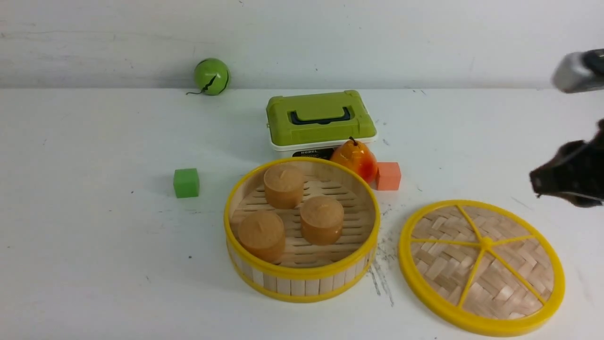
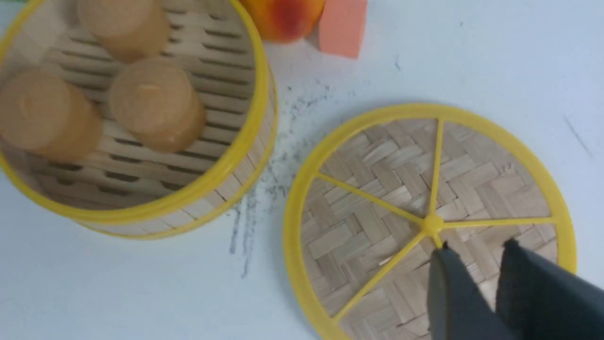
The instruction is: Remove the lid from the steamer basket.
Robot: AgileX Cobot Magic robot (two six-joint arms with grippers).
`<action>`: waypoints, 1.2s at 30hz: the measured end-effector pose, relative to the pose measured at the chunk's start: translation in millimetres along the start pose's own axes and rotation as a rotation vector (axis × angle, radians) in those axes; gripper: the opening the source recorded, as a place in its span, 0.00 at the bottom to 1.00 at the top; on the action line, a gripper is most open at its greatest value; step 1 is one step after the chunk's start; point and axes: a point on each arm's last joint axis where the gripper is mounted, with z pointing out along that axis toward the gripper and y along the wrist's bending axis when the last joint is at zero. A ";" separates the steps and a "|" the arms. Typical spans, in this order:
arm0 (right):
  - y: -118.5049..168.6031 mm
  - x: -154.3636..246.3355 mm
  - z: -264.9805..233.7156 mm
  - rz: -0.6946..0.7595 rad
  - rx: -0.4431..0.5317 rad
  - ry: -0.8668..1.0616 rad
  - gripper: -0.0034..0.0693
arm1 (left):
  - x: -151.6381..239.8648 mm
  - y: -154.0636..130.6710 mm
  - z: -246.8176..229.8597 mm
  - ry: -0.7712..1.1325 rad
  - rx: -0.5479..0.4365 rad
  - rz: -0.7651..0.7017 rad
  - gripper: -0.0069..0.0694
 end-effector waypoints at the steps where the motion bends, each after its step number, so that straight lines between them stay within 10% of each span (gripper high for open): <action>1: 1.6 7.9 -13.0 -0.002 -0.005 -0.048 0.18 | 0.0 0.0 0.0 0.000 0.000 0.000 0.40; 6: 5.6 54.9 -59.1 0.009 -0.036 -0.215 0.02 | 0.0 0.0 0.0 0.000 0.000 0.000 0.40; 20: 2.1 133.1 -104.1 -0.031 -0.033 -0.579 0.02 | 0.0 0.0 0.0 0.000 0.000 0.000 0.40; 36: -24.8 187.0 -47.0 -0.149 0.192 -0.565 0.02 | 0.0 0.0 0.0 0.000 0.000 0.000 0.40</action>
